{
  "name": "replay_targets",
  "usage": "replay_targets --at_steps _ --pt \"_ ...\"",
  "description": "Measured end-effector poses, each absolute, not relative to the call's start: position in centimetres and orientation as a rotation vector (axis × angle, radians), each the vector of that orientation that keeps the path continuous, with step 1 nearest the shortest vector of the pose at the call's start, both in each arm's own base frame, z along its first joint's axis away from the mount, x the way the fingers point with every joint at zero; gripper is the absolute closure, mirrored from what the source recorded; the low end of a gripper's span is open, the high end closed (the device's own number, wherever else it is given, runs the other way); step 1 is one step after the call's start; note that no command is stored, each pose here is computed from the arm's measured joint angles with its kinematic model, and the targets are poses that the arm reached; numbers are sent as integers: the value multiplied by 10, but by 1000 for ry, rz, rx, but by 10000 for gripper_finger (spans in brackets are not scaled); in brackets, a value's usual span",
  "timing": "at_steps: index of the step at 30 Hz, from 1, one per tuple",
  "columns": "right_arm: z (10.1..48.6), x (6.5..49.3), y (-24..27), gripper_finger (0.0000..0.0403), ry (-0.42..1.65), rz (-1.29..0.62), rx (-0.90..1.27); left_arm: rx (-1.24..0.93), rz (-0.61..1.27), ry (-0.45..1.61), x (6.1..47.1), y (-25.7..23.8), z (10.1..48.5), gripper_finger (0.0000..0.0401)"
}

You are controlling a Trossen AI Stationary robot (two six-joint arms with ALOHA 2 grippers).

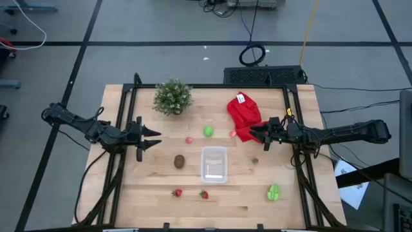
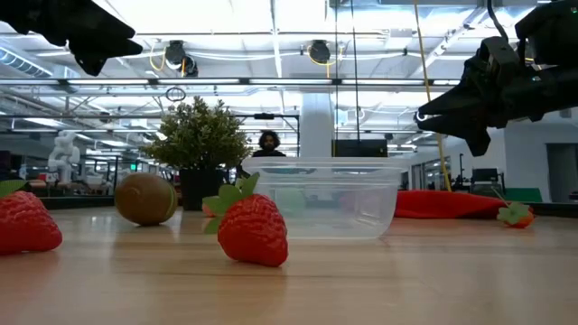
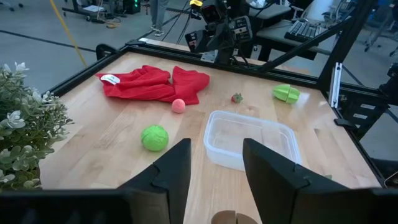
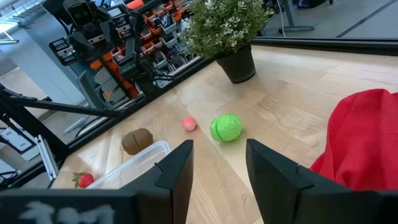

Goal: Pick and placing Produce into tupperware

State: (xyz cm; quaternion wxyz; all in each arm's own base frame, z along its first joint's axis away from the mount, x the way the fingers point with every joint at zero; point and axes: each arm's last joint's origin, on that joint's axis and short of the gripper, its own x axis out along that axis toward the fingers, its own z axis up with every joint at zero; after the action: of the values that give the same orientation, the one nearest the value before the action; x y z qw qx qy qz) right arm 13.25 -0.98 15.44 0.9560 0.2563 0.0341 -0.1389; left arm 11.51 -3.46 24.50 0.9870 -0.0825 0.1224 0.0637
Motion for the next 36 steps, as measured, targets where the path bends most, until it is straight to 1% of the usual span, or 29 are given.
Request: replay_targets --at_steps 24,32,36 --pt "156 133 -10 264 52 -286 521 -166 156 220 115 -34 247 251" --pt "170 133 -10 264 -86 -254 514 -181 158 214 116 -34 248 252" --pt "182 133 -10 264 -208 -197 550 -201 126 218 116 -35 248 252"
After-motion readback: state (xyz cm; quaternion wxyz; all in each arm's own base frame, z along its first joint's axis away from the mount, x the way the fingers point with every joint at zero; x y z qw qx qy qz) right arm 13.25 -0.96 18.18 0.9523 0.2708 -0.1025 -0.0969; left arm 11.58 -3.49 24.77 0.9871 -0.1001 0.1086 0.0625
